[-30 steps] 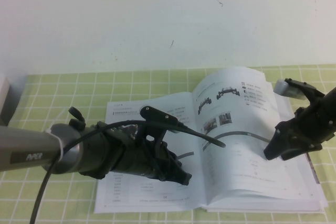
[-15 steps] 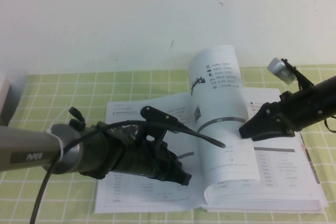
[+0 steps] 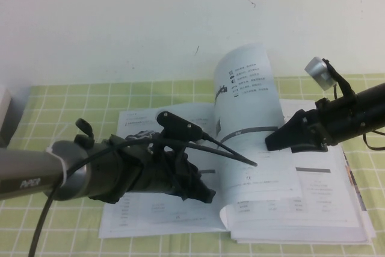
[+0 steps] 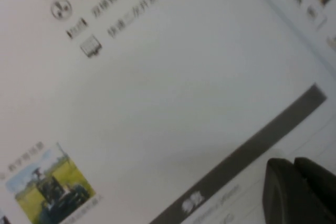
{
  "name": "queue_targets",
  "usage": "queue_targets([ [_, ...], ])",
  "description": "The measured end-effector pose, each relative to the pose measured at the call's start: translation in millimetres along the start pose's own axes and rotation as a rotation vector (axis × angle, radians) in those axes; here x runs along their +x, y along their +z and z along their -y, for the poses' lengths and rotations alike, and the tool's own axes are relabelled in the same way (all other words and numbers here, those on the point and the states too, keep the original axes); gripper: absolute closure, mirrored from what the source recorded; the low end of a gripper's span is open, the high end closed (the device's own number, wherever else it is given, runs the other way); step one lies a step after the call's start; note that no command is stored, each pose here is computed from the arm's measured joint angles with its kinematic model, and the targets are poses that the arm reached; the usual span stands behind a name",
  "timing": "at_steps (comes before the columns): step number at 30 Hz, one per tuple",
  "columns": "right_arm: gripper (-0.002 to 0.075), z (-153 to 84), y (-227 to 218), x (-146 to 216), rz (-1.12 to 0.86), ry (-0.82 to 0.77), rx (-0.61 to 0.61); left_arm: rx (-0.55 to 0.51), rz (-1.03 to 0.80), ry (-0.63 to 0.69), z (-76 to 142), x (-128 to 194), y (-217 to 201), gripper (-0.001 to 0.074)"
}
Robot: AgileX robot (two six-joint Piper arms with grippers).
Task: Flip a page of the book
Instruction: Open the closed book
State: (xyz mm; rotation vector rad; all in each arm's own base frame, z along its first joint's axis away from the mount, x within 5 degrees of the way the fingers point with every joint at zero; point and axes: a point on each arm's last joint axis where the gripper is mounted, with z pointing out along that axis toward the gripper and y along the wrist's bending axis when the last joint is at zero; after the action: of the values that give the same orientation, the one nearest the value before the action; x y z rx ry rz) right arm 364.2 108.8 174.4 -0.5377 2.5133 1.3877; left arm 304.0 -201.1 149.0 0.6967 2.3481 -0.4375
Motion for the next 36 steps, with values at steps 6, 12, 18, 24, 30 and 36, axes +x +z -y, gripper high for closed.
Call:
queue_targets([
  [6,0.0337,-11,14,-1,-0.004,-0.046,-0.038,-0.049,0.091,0.014,-1,-18,-24,0.0739],
  [12,0.0337,-20,19,-6,0.048,-0.067,-0.090,-0.072,0.169,0.031,1,-32,-47,0.0739],
  [18,0.0337,-23,19,-12,0.109,-0.062,-0.124,-0.074,0.191,0.041,2,-36,-54,0.0739],
  [24,0.0337,-24,18,-13,0.122,-0.058,-0.131,-0.074,0.189,0.041,2,-35,-54,0.0739],
  [30,0.0337,-24,18,-14,0.131,-0.053,-0.136,-0.101,0.187,0.066,-1,-35,-52,0.0739],
  [36,0.0337,-26,18,-13,0.128,-0.052,-0.153,-0.158,0.086,0.006,-25,-10,-30,0.0739],
])
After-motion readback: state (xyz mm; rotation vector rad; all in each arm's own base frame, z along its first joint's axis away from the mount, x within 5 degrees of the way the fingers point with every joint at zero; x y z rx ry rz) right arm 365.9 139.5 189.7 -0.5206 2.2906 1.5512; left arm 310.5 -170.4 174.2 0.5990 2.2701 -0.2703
